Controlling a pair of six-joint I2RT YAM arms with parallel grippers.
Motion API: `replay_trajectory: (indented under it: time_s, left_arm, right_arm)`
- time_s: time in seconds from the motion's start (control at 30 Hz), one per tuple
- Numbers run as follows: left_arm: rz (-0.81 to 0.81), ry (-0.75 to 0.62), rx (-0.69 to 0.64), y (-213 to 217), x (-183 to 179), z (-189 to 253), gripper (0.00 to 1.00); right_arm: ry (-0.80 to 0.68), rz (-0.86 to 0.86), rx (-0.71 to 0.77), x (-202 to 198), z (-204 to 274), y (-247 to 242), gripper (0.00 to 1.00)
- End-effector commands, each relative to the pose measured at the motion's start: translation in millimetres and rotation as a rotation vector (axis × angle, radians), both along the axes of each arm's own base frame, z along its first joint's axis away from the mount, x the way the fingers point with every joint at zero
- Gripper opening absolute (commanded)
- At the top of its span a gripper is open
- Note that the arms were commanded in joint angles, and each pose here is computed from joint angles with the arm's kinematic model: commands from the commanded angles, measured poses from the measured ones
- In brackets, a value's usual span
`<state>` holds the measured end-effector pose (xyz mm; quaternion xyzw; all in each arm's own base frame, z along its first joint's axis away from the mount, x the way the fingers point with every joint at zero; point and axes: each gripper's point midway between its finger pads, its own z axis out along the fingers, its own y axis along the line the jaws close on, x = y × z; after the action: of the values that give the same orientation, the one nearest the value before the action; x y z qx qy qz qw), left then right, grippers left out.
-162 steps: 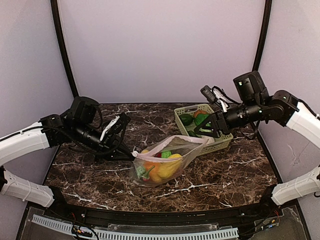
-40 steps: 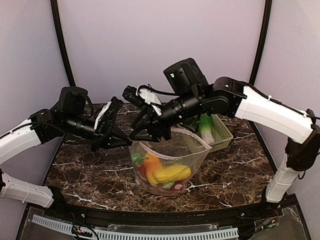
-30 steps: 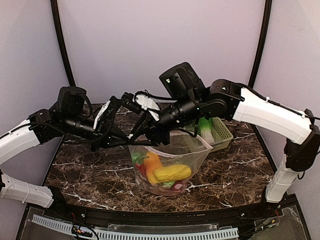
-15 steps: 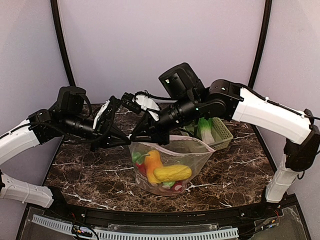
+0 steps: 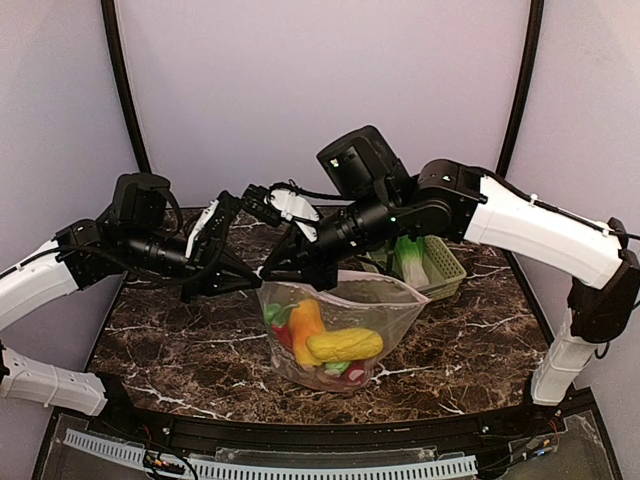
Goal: Place the food in the zip-top bag and seal the zipper
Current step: Zip the zipper on the zipper food storage bag.
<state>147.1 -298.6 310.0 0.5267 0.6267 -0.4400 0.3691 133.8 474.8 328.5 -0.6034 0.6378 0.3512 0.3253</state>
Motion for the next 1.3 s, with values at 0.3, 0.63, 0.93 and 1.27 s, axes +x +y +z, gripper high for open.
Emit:
replay_trajectory:
  time_s: [0.3,0.63,0.93,1.27]
  left_arm:
    - [0.098,-0.037,-0.039,9,20,10,0.01]
    - [0.129,-0.028,-0.047,12,29,10,0.01]
    - [0.137,-0.024,-0.049,14,32,9,0.01]
    - [0.152,-0.023,-0.044,16,35,8,0.01]
  right_arm:
    - [-0.012,-0.093,-0.076,6,-16,-20,0.00]
    - [-0.013,-0.129,-0.089,6,-17,-33,0.00]
    - [-0.005,-0.137,-0.116,6,-22,-40,0.00]
    - [-0.003,-0.157,-0.127,6,-24,-46,0.00]
